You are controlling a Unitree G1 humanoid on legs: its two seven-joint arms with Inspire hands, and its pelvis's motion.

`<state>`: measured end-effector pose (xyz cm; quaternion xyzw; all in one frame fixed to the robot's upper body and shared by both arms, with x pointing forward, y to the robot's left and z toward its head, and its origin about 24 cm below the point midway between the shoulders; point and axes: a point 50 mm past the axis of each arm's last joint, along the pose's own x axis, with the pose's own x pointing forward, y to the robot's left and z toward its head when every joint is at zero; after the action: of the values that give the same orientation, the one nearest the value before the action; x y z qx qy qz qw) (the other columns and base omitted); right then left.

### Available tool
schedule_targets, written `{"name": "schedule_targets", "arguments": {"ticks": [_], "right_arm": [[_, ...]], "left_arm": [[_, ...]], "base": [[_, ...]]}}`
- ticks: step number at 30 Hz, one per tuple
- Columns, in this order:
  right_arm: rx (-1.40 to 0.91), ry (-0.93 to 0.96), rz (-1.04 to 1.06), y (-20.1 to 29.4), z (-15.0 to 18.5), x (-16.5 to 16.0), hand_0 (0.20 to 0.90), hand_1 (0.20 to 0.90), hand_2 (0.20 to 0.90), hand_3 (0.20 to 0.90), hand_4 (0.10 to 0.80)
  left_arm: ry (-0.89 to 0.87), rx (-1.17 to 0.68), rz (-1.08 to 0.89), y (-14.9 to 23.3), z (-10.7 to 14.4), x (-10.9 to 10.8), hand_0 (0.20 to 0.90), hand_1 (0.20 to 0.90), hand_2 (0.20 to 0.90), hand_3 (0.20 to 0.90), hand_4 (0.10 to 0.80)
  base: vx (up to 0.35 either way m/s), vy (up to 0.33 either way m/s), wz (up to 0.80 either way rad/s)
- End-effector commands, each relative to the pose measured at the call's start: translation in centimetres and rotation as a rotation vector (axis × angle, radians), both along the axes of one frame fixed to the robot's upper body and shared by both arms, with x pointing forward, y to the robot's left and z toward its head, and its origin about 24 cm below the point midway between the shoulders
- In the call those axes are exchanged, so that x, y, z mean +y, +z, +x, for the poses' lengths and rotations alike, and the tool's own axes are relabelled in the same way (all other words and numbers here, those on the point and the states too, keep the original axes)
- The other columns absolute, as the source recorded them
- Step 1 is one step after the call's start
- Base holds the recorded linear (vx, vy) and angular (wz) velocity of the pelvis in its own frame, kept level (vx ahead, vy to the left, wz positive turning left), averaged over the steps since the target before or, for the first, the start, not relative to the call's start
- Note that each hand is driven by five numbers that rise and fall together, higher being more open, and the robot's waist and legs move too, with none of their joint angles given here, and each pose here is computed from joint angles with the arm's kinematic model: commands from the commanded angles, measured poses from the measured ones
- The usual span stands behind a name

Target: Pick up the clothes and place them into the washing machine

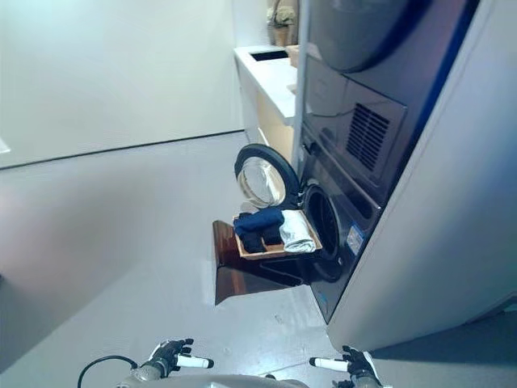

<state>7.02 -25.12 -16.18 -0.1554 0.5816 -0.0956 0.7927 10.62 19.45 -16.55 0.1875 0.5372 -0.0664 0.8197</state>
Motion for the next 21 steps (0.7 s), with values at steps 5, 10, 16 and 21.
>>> {"name": "schedule_targets", "arguments": {"ticks": [5,10,16,21], "right_arm": [[-0.074,-0.017,-0.052,0.8,1.8,-1.2,0.9,0.9,0.9,0.9,0.8],[-0.118,-0.024,-0.035,0.9,2.7,-0.9,0.9,0.9,0.9,0.9,0.8],[-0.212,0.067,0.011,1.4,5.9,1.1,0.9,0.9,0.9,0.9,0.8],[-0.312,0.189,0.06,2.3,9.2,3.5,0.9,0.9,0.9,0.9,0.8]], "left_arm": [[-0.022,-0.054,0.034,0.3,0.6,0.6,0.9,0.9,0.9,0.9,0.8],[-0.015,-0.009,0.042,0.0,-0.7,1.0,0.9,0.9,0.9,0.9,0.8],[0.008,0.02,0.067,0.0,-1.9,2.3,0.9,0.9,0.9,0.9,0.8],[0.016,-0.021,0.097,0.4,-0.9,3.2,0.9,0.9,0.9,0.9,0.8]], "base": [[0.301,0.048,-0.39],[0.349,0.038,-0.18],[0.354,0.087,-0.56],[0.321,0.109,-0.31]]}}
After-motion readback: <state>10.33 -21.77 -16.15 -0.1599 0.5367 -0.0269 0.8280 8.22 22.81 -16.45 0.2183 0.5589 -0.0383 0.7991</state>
